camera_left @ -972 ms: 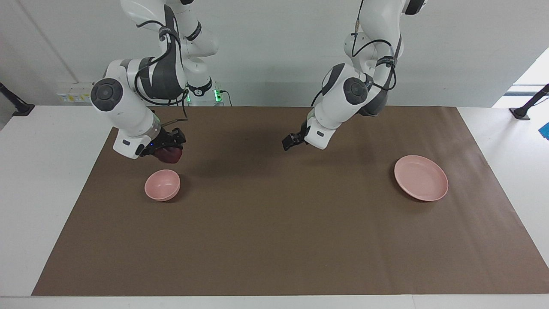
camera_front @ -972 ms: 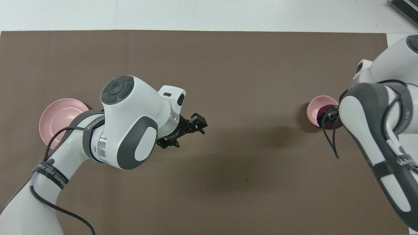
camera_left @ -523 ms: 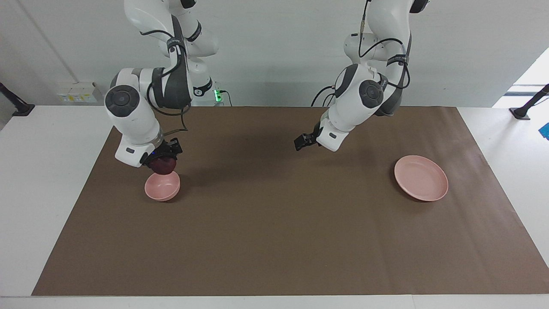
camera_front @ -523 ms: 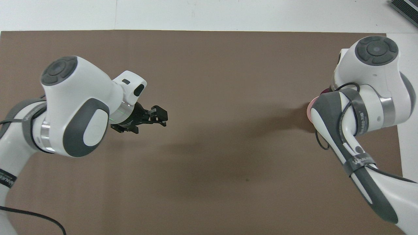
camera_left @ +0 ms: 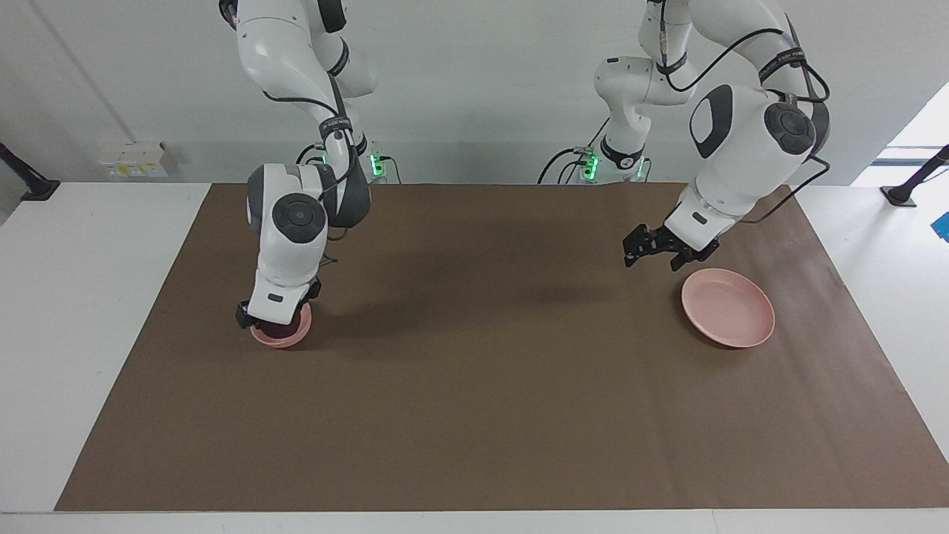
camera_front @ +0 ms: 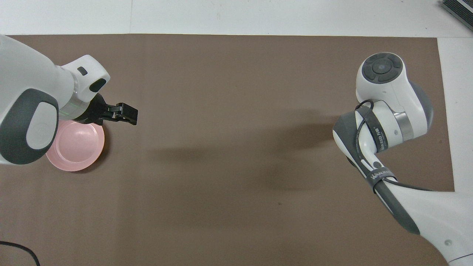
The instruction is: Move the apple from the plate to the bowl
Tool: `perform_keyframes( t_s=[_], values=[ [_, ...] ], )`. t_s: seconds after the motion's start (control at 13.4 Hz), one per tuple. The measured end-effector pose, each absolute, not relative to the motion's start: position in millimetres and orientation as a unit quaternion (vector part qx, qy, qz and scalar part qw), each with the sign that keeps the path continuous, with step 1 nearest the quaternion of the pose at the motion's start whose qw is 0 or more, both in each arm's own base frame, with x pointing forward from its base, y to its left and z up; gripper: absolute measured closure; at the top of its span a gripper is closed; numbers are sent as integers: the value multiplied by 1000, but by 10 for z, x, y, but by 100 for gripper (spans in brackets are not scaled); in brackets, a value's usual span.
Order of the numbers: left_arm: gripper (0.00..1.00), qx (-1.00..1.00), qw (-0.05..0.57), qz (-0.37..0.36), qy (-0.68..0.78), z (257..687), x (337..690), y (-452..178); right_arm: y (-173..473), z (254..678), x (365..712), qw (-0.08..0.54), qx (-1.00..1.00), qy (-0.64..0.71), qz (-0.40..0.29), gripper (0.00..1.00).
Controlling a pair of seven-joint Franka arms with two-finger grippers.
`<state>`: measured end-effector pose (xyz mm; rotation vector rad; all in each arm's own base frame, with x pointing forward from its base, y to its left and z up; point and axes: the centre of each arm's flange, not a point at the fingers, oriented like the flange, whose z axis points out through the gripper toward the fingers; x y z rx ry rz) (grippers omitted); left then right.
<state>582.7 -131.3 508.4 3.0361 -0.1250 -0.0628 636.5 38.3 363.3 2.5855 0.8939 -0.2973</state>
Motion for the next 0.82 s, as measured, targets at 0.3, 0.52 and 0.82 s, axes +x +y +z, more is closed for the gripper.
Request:
perform_keyframes(
  t_s=[0.3, 0.52, 0.82],
  values=[
    [0, 998, 37, -2, -43, 5217, 5941, -847, 339, 3513, 6321, 190, 921, 321, -109, 15],
    [0, 999, 34, 11, -39, 5328, 5976, -332, 256, 3365, 6251, 185, 922, 321, -113, 15],
    [0, 999, 36, 15, -12, 5572, 5868, 84, 206, 3294, 6206, 182, 922, 320, -116, 15]
  ],
)
